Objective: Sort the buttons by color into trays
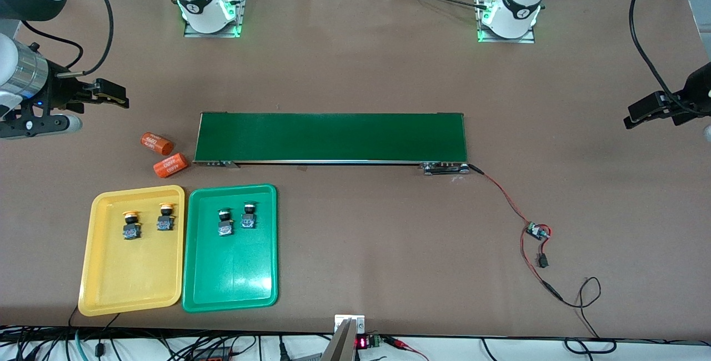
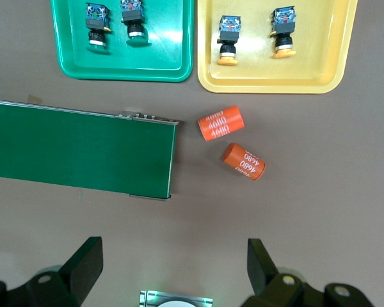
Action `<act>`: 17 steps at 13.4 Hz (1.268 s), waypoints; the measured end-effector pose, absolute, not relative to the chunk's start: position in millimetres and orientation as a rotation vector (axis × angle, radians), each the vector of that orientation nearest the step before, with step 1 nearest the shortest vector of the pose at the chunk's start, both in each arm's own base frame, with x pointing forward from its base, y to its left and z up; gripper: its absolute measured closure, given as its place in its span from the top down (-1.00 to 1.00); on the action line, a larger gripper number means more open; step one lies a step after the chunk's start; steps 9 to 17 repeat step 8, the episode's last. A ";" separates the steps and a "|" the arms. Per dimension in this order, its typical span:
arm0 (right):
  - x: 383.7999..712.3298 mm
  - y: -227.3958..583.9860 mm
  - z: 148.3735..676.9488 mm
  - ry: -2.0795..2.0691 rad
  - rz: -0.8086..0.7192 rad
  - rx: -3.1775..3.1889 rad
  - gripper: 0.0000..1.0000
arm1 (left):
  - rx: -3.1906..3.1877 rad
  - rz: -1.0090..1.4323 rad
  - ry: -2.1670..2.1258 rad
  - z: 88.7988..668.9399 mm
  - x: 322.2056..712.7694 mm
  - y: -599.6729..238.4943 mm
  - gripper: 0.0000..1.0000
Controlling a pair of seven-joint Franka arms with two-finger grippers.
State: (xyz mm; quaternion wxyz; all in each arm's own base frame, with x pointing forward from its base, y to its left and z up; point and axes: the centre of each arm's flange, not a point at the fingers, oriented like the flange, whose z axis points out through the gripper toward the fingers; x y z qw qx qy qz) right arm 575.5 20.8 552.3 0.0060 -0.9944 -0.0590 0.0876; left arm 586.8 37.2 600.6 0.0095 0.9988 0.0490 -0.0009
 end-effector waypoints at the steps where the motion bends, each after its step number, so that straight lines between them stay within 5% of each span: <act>1: 575.5 20.8 552.3 -0.184 0.274 -3.112 1.00 | 3.119 -0.002 0.153 600.8 586.8 37.2 1.00; 17: 575.5 20.7 552.3 -0.184 0.274 -3.112 1.00 | 3.119 0.007 0.153 604.0 586.9 37.2 1.00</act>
